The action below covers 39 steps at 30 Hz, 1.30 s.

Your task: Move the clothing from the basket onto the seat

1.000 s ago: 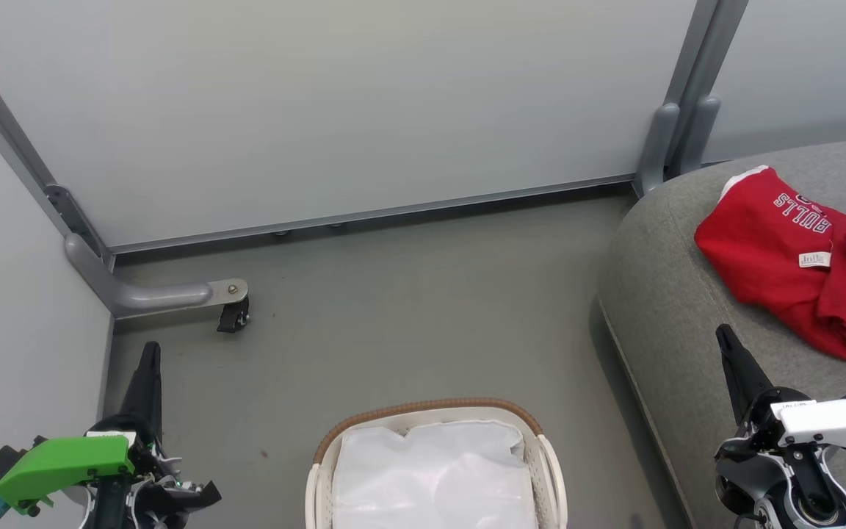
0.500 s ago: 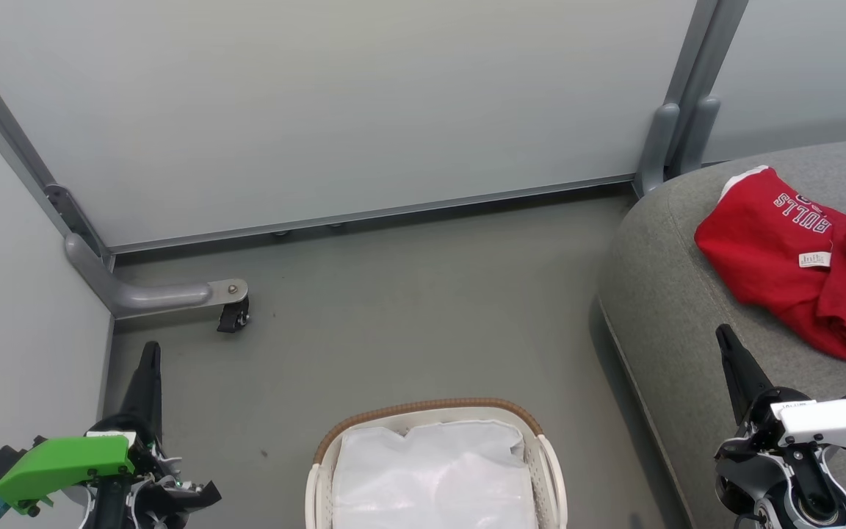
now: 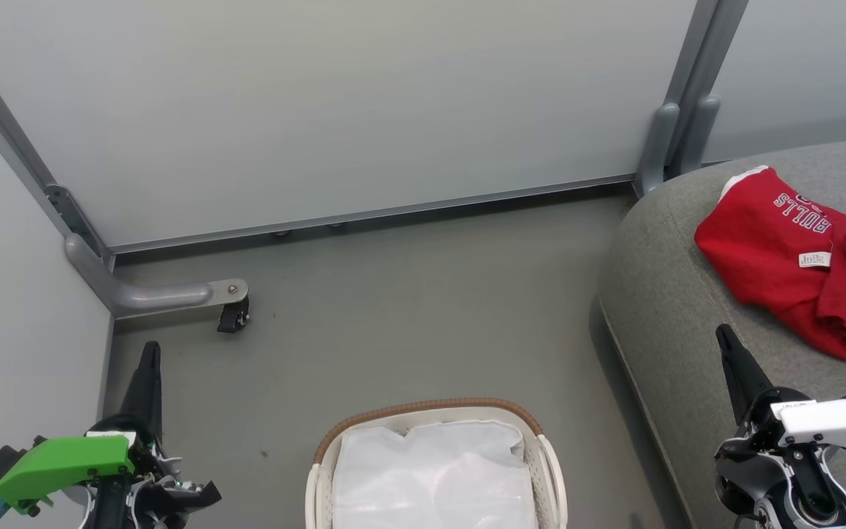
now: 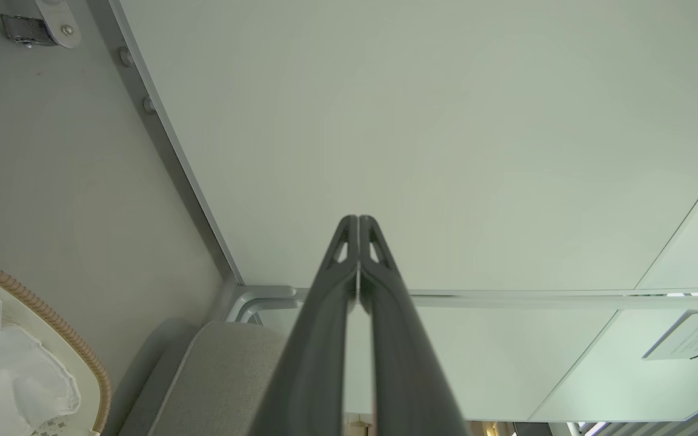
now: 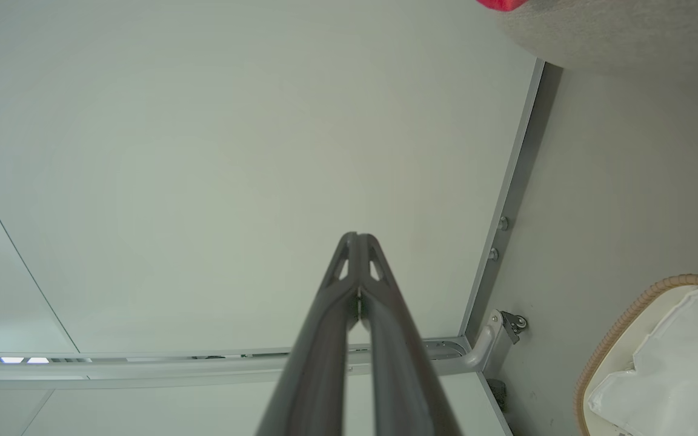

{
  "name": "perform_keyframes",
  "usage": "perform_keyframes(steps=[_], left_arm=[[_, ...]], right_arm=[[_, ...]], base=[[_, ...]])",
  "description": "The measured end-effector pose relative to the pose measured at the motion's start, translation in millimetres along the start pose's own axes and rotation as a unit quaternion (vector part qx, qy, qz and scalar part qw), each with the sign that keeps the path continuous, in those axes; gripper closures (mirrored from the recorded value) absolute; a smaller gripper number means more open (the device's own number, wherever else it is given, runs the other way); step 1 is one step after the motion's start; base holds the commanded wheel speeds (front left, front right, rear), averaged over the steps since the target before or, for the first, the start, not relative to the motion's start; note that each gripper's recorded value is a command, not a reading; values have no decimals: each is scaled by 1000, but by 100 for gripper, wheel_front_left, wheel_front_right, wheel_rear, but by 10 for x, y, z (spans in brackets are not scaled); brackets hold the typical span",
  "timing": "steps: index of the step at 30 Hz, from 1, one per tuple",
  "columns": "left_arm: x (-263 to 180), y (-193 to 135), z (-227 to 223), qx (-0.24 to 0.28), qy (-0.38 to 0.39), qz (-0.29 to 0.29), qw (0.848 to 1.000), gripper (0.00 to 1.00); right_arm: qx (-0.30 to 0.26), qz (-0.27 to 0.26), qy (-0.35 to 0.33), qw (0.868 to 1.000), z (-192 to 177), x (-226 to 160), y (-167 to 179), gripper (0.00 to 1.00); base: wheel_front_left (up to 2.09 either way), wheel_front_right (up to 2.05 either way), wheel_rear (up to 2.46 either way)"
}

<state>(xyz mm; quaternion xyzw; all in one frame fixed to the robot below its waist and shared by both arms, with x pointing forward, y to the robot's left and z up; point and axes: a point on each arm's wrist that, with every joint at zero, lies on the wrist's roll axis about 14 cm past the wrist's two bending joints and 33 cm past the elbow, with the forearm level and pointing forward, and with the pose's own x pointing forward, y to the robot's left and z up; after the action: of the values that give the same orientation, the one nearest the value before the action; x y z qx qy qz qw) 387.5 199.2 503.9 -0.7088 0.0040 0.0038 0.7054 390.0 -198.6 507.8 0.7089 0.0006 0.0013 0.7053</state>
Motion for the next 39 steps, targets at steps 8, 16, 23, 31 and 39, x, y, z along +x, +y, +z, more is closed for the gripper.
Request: perform_keyframes(steps=[8,16,23,31,39], left_arm=[[0,0,0,0,0,0,1000,100],[0,0,0,0,0,0,1000,100],[0,0,0,0,0,0,1000,100],[0,0,0,0,0,0,1000,100],[0,0,0,0,0,0,1000,100]], right_arm=[[0,0,0,1000,0,0,0,100],[0,0,0,1000,0,0,0,100],[0,0,0,1000,0,0,0,100],[0,0,0,1000,0,0,0,100],[0,0,0,1000,0,0,1,100]], base=[[0,0,0],[0,0,0],[0,0,0],[0,0,0],[0,0,0]])
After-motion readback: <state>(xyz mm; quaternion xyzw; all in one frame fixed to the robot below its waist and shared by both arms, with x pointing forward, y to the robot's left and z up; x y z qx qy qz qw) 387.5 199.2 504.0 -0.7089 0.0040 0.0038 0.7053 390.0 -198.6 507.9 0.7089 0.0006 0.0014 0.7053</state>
